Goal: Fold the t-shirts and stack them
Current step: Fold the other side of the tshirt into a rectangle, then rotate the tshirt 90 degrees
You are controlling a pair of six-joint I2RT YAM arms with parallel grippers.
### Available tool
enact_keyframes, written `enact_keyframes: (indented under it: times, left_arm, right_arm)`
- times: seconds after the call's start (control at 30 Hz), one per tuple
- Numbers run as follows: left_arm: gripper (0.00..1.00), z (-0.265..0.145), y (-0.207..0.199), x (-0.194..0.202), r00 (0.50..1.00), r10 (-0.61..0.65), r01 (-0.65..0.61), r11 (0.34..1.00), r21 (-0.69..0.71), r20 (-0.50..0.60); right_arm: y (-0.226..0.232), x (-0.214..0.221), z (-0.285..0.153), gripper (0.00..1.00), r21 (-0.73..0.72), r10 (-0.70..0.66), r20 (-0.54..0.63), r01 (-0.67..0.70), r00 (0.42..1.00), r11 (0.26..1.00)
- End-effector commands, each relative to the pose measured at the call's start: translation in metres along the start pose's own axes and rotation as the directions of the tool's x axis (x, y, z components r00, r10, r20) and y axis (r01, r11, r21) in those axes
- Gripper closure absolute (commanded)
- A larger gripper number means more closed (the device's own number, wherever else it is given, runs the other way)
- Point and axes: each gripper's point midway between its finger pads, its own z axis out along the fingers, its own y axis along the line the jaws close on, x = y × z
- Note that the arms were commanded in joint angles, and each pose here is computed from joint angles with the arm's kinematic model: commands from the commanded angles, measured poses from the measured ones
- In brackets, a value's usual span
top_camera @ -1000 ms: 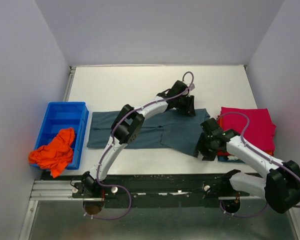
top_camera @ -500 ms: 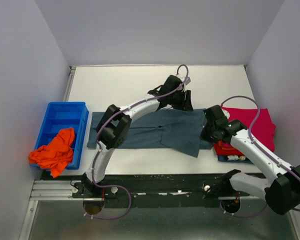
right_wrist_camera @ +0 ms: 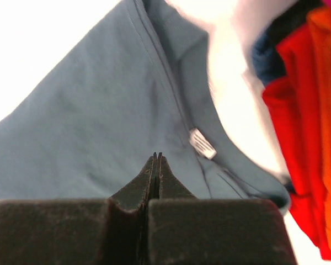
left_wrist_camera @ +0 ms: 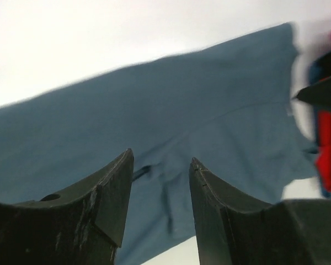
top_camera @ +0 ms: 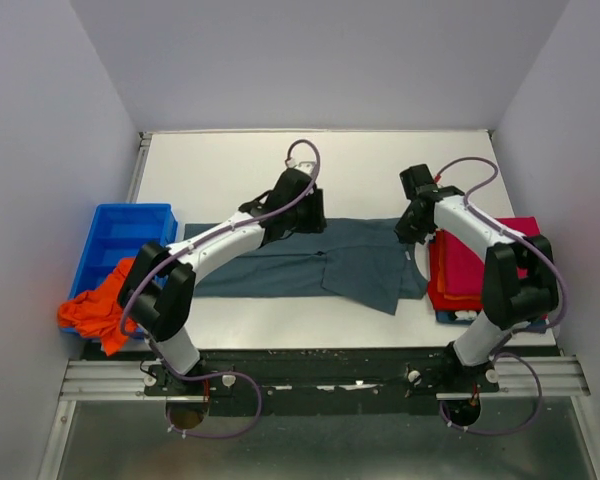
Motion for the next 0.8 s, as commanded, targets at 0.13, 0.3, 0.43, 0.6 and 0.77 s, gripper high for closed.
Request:
enact_keyframes:
  times: [0.13,0.3,0.43,0.6,0.77]
  left_arm:
    - [0.44,-0.032,0.133,0.051,0.984,-0.175,0.160,0.919,-0.361,-0.011]
    - [0.45,-0.040,0.176,0.075,0.963,-0.271,0.241,0.862,-0.446,-0.003]
    - [0.45,-0.048,0.190,0.073,0.954,-0.295,0.282,0.835,-0.472,0.049]
    - [0.45,-0.054,0.209,0.073,0.943,-0.323,0.319,0.799,-0.510,0.084]
    - [0.45,-0.052,0.225,0.081,0.922,-0.375,0.367,0.760,-0.537,0.099]
  right_arm:
    - [0.019,-0.041,0.040,0.99,0.029,0.084,-0.023,-0.083,0.996,0.996]
    - [0.014,-0.042,0.061,0.99,0.138,0.128,-0.056,-0.119,0.990,0.983]
    - [0.016,-0.042,0.072,0.99,0.165,0.143,-0.063,-0.131,0.988,0.978]
    - [0.025,-0.063,0.076,0.99,0.194,0.138,-0.036,-0.128,0.990,0.973]
    - [0.038,-0.076,0.081,0.99,0.207,0.135,-0.042,-0.124,0.990,0.971]
